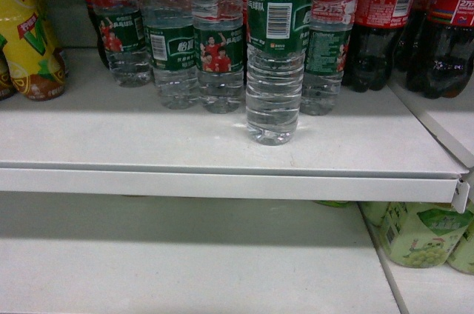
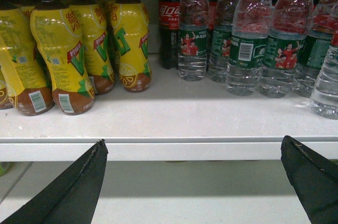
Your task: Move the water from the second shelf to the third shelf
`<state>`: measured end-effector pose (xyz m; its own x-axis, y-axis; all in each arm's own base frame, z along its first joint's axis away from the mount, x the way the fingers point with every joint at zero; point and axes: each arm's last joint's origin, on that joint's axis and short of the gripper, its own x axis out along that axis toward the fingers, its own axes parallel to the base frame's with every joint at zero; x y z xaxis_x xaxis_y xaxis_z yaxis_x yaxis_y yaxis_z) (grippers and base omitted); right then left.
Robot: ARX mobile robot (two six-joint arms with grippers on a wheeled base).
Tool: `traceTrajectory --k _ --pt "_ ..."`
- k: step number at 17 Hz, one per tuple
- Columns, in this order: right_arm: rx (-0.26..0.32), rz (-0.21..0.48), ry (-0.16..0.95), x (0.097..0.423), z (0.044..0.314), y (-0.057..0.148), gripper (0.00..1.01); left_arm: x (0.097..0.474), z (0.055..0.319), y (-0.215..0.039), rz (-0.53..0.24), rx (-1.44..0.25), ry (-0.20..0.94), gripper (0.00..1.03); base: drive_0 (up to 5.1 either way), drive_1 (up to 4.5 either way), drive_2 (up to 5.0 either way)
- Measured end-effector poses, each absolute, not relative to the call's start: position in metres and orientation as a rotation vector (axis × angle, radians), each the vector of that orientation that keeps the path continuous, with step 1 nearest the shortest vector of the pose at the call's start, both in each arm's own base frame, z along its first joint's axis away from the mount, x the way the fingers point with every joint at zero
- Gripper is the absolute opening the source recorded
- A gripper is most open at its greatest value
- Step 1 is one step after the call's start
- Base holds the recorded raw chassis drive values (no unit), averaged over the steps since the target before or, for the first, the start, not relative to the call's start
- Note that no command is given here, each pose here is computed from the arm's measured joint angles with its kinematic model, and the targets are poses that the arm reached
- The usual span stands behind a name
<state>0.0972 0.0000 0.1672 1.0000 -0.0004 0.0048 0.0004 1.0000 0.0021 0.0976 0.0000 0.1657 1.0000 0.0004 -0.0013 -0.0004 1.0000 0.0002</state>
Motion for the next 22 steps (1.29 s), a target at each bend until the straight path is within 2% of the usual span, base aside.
traceTrajectory --k 20,21,22 --pt "0.002 0.000 -0.005 0.0972 0.1672 0.0000 0.98 0.0976 0.1657 0.0000 0.000 0.000 0.001 0.98 0.0 0.00 0.0" --pt "0.009 -0.001 -0.003 0.0972 0.1671 0.0000 0.98 0.0976 0.1657 0.0000 0.000 0.000 0.001 0.98 0.0 0.00 0.0" --pt "0.075 -0.006 -0.007 0.0980 0.1679 -0.0002 0.98 0.0976 0.1656 0.0000 0.001 0.000 0.002 0.98 0.0 0.00 0.0"
